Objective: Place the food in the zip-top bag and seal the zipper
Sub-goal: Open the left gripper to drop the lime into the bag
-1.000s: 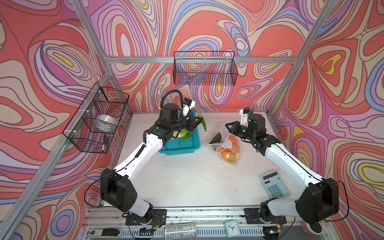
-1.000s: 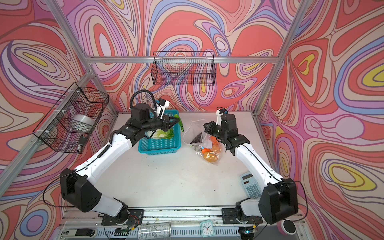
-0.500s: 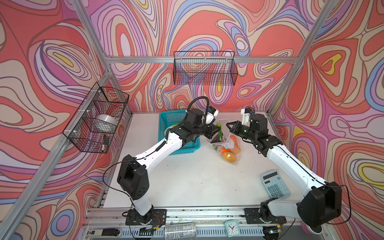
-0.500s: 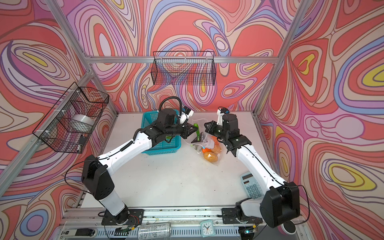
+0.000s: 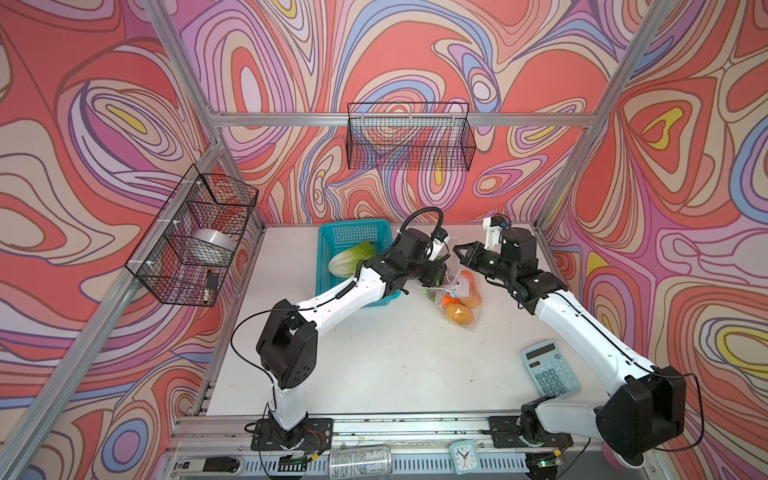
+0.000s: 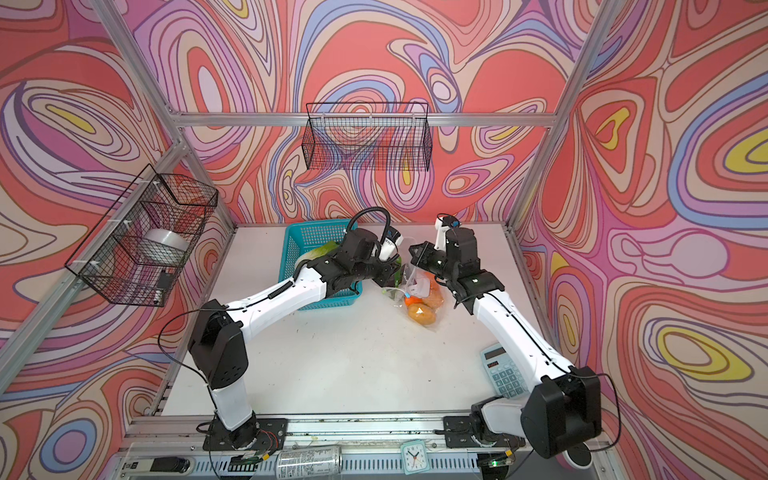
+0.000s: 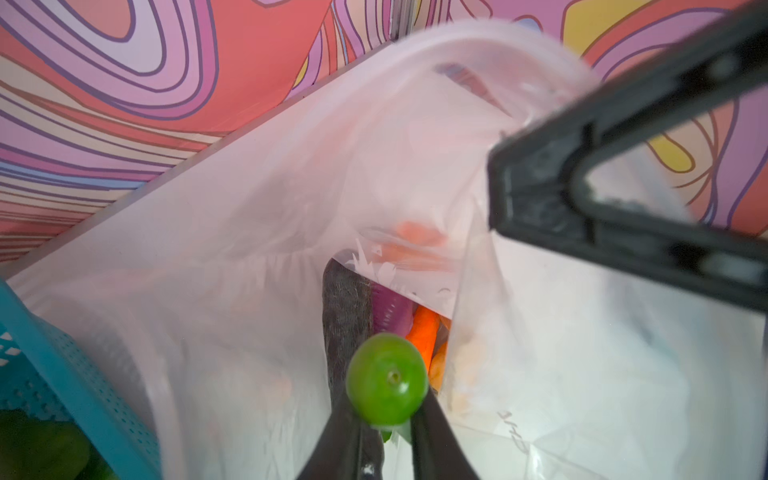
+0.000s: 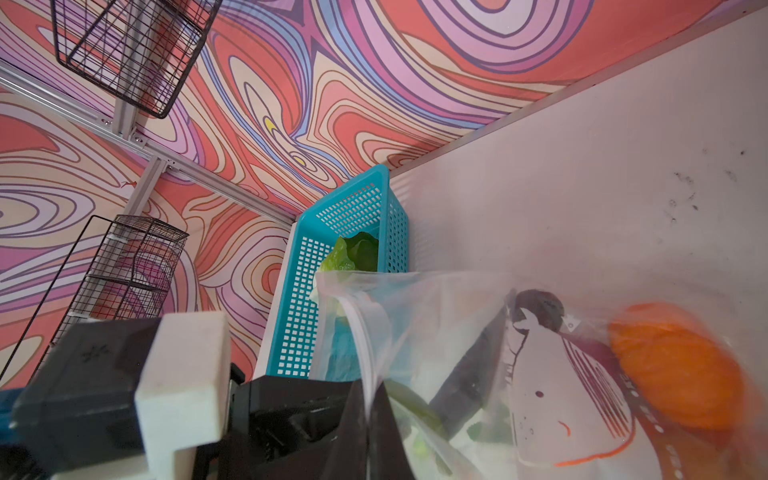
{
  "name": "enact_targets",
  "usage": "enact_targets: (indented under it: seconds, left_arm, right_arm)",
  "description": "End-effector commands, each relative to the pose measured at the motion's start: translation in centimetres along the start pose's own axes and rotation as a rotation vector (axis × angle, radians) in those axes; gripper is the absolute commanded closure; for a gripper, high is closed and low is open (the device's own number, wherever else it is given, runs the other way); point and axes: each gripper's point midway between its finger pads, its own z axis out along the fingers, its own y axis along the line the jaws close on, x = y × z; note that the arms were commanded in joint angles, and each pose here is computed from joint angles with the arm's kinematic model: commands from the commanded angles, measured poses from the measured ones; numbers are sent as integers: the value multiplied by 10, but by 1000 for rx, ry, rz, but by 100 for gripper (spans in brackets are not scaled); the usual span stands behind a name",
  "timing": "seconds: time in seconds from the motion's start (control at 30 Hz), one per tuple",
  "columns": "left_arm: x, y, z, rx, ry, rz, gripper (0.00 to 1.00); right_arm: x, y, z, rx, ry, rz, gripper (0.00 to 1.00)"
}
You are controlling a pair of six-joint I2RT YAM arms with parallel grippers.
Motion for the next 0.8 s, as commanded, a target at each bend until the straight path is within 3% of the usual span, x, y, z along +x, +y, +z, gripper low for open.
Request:
enact_targets:
  seconds: [0.0,0.1,0.27,0.43,0.57,0.77]
  left_arm:
    - [-6,-1,-10,-2,17,4,35]
    - [-21,-1,-28,-16,-21,-13,17]
    - [-46,11,-69,-116,-93,-57,10]
    - [-25,40,-88,-247,-18,-149,11]
    - [11,47,-77,-215,105,-253,15]
    - [36,47,-51,-180,200,-326,26]
  right_arm:
    - [-3,3,-4,-8,-19,-6,100]
    - [-3,3,-4,-5,-20,-7,100]
    - [-4,3,-4,-4,-21,-9,100]
    - [-4,4,-5,-9,-22,-11,100]
    - [-3,4,-4,-10,-20,-10,100]
    - [-2,1,-4,-2,-17,-8,100]
